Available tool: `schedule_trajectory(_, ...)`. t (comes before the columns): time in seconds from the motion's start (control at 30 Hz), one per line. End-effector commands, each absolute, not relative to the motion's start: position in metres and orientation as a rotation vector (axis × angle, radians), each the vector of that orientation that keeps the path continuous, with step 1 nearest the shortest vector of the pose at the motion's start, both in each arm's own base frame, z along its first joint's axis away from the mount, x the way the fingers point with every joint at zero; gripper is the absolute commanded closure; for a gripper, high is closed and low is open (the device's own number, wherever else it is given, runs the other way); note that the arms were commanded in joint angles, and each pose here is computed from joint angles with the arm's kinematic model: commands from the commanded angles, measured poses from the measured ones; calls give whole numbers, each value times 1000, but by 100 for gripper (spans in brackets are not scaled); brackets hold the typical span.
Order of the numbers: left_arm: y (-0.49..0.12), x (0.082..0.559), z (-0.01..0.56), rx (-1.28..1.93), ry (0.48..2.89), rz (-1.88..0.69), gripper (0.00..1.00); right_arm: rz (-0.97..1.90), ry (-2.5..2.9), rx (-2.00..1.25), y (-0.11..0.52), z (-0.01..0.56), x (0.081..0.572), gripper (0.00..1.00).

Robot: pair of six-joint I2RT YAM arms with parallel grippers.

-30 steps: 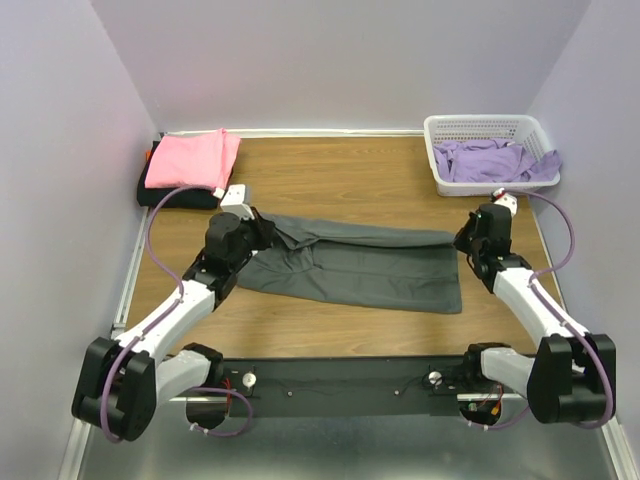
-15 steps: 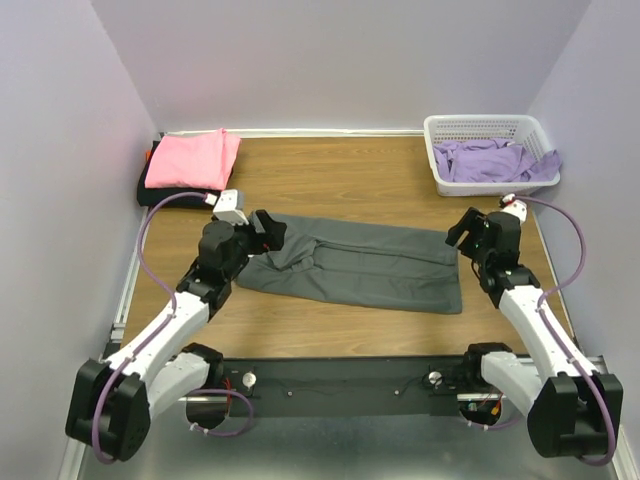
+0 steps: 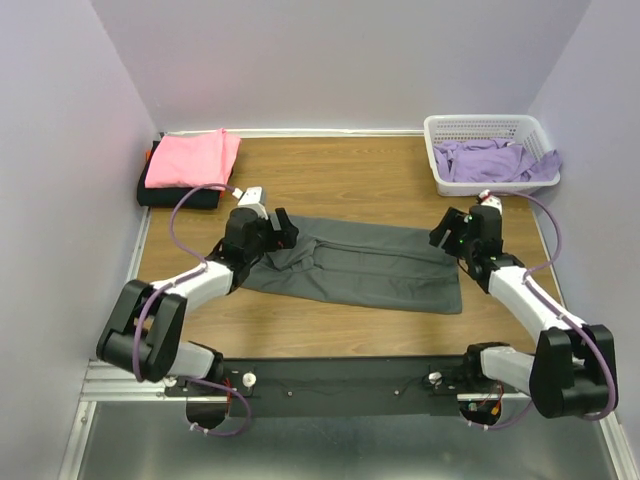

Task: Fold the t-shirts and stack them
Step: Fold the tshirt

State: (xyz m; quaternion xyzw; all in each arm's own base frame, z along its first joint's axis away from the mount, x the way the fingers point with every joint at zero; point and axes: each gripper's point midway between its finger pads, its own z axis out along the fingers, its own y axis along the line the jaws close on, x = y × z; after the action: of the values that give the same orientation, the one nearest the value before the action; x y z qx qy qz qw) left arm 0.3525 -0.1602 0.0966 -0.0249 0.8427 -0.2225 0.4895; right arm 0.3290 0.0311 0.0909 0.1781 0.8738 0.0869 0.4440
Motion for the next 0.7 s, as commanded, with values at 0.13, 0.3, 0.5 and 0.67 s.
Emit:
schedule_trajectory(0.13,-183,376,72,26,2072,-586,2,313,2171,279,89,91,346,21)
schedule_trajectory(0.3,-193,384,53,50,2104,-619,2,314,2218,236,105,68,350,21)
schedule_trajectory(0.5,-201,403,44,73,2110,-614,2,271,2240,240,108,52,348,21)
schedule_trajectory(0.67,-207,416,40,104,2118,-607,2,231,2286,272,107,33,344,20)
